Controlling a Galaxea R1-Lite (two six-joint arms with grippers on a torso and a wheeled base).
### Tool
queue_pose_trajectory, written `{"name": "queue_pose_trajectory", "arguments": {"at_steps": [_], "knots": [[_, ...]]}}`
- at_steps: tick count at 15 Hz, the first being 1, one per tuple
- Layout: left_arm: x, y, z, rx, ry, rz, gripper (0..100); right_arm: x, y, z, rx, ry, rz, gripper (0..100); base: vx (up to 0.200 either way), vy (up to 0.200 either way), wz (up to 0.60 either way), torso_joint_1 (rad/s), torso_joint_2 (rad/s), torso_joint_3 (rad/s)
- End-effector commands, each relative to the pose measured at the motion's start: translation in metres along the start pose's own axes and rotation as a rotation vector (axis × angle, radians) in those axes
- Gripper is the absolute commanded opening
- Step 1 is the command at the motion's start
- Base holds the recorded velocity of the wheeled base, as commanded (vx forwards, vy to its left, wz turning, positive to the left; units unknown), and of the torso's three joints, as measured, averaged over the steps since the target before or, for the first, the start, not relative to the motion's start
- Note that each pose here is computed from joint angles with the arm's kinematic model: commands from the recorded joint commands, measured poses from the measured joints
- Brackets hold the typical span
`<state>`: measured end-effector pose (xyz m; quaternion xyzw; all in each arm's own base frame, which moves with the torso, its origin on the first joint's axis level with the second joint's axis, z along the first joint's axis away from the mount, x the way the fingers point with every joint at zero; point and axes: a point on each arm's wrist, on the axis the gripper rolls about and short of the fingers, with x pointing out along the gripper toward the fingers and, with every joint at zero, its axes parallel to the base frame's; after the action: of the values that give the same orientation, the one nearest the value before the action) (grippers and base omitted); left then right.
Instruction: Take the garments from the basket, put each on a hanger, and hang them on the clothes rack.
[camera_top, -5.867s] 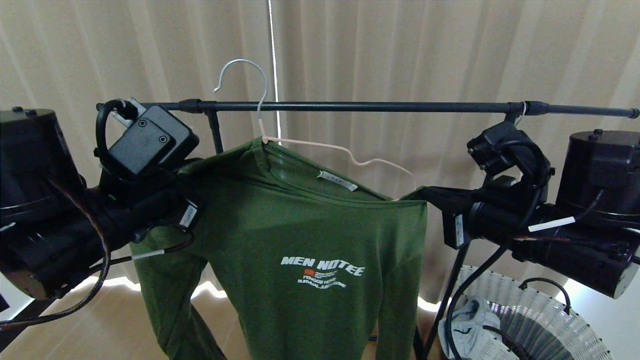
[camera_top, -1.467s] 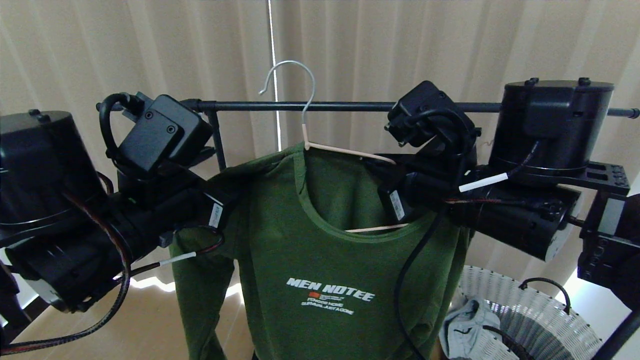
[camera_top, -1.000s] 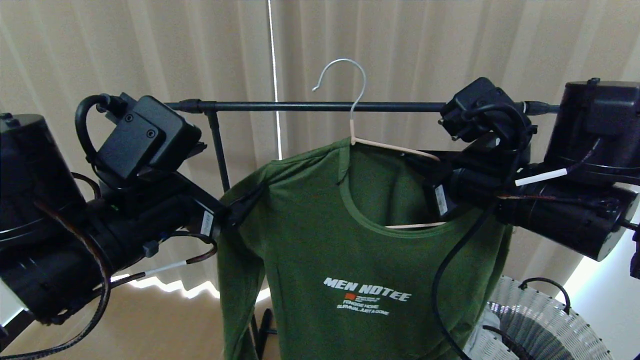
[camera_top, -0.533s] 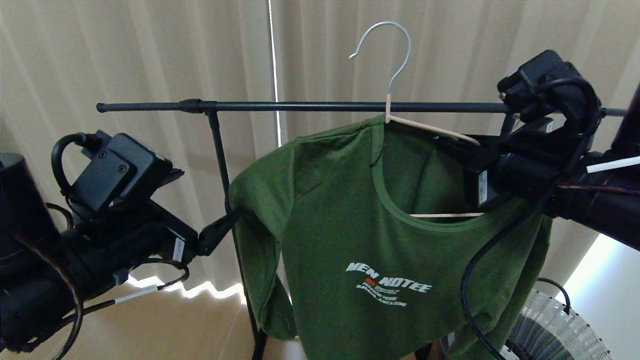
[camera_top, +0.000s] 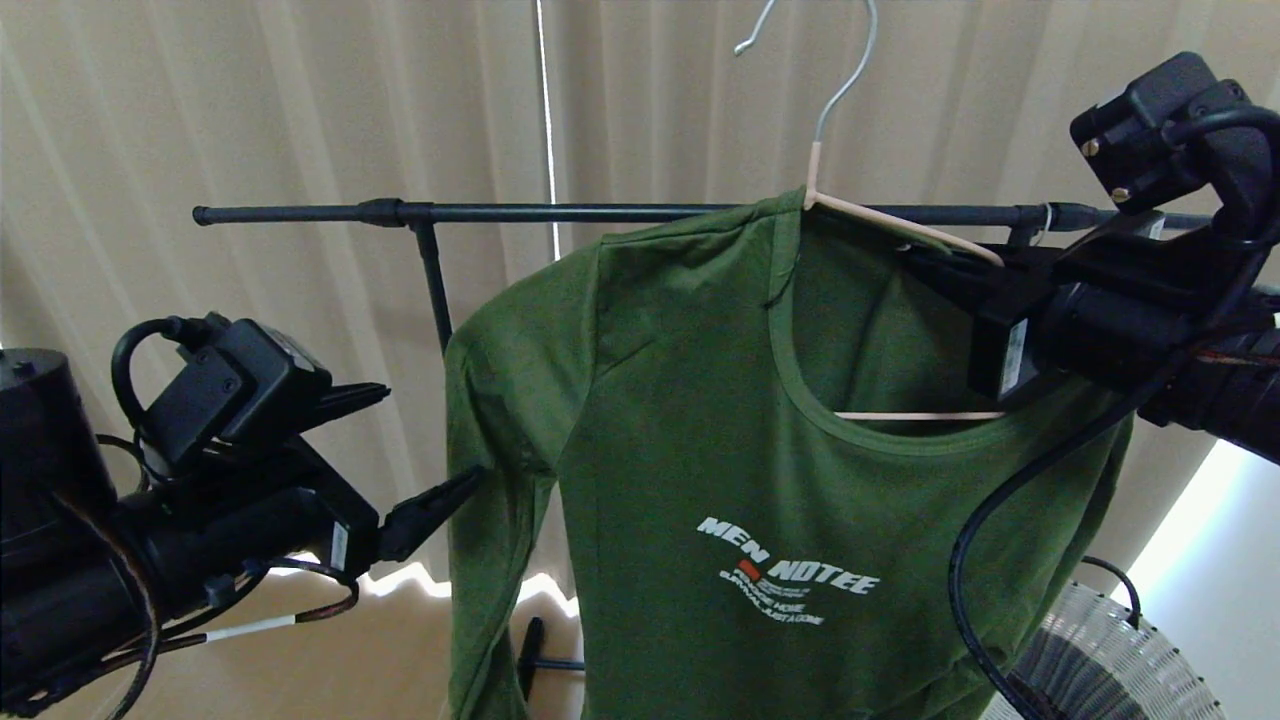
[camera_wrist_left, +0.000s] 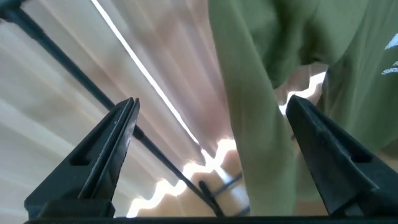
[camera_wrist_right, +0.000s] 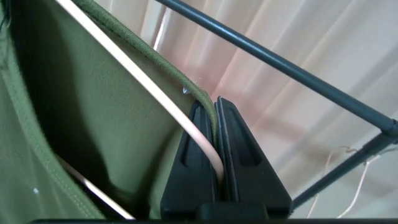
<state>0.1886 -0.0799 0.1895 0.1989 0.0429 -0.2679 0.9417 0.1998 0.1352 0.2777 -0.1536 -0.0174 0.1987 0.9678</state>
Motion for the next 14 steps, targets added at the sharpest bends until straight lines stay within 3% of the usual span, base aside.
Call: {"name": "queue_pose_trajectory", "arguments": {"at_steps": [1,4,5,10,12,14], "knots": [[0.008,0.0,-0.004,-0.001,0.025,-0.01,100,-0.002,0.0,0.0,0.0,-0.003,0.002,0,0.0,0.0,0.0,0.0,0.0,0.0],[0.014,0.001,-0.002,0.003,0.022,-0.011,100,-0.005,0.003,0.002,0.001,-0.014,0.019,0,0.0,0.0,0.0,0.0,0.0,0.0],[0.014,0.001,-0.001,0.003,0.019,-0.01,0,-0.006,0.002,0.003,0.001,-0.015,0.017,0,0.0,0.0,0.0,0.0,0.0,0.0],[0.013,0.003,-0.001,0.004,0.021,0.003,0,-0.006,0.002,0.003,-0.002,-0.015,0.017,0,0.0,0.0,0.0,0.0,0.0,0.0],[0.01,0.011,-0.007,0.0,0.042,0.044,0,-0.006,0.001,0.002,-0.004,-0.009,0.003,0,0.0,0.0,0.0,0.0,0.0,0.0],[0.004,0.03,-0.021,0.031,0.103,0.138,0,-0.005,-0.005,0.0,-0.003,0.001,-0.026,0,0.0,0.0,0.0,0.0,0.0,0.0]]}}
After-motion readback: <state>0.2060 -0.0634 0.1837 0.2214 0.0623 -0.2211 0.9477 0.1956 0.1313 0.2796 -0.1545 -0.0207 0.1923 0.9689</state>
